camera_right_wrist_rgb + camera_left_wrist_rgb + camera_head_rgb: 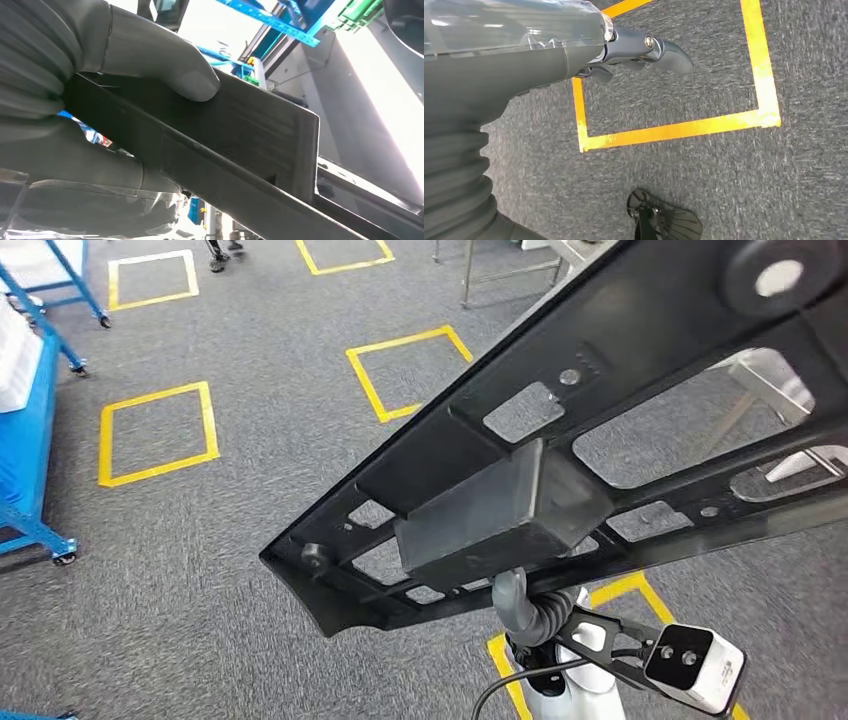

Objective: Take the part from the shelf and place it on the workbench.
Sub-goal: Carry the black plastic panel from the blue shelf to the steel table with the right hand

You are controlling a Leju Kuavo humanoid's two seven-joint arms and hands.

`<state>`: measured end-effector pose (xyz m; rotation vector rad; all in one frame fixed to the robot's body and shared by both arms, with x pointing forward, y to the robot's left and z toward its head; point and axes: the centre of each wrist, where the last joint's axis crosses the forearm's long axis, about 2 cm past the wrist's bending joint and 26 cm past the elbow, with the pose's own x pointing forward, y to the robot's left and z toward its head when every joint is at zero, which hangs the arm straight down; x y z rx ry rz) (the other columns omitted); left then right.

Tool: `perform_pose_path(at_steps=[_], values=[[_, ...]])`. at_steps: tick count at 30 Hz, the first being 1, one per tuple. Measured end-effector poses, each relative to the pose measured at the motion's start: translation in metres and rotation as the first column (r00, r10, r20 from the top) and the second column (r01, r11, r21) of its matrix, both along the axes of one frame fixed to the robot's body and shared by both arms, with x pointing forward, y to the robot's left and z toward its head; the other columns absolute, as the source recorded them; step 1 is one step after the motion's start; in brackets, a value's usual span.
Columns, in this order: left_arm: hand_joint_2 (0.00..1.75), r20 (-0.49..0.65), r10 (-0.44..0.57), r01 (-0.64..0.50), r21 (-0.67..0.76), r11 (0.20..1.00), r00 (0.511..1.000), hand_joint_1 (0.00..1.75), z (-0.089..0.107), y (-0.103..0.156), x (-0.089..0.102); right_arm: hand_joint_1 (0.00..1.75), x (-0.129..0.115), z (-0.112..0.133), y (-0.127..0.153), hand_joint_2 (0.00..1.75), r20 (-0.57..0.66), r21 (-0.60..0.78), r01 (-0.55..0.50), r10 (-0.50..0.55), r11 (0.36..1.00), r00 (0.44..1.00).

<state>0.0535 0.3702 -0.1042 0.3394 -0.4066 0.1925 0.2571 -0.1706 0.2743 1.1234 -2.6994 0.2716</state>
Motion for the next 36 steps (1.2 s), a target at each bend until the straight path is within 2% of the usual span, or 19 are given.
perform_pose_path(at_steps=[10,16,36], values=[[1.75,0.017,-0.02,0.021,-0.049,0.999,1.0,0.0,-0.002,-0.019,0.002,1.71,-0.001,-0.003,-0.004,1.75,0.009,-0.076,0.048,-0.048,0.996,0.999],[1.75,0.0,-0.033,0.033,-0.071,0.997,0.999,0.0,-0.003,-0.031,0.004,1.71,0.0,-0.001,0.001,1.75,0.025,-0.094,0.028,-0.025,0.995,0.999],[1.75,-0.05,-0.03,0.026,-0.08,0.996,0.998,0.0,-0.004,-0.039,0.001,1.71,0.002,-0.009,0.006,1.75,-0.005,-0.123,0.048,-0.049,0.991,0.999]])
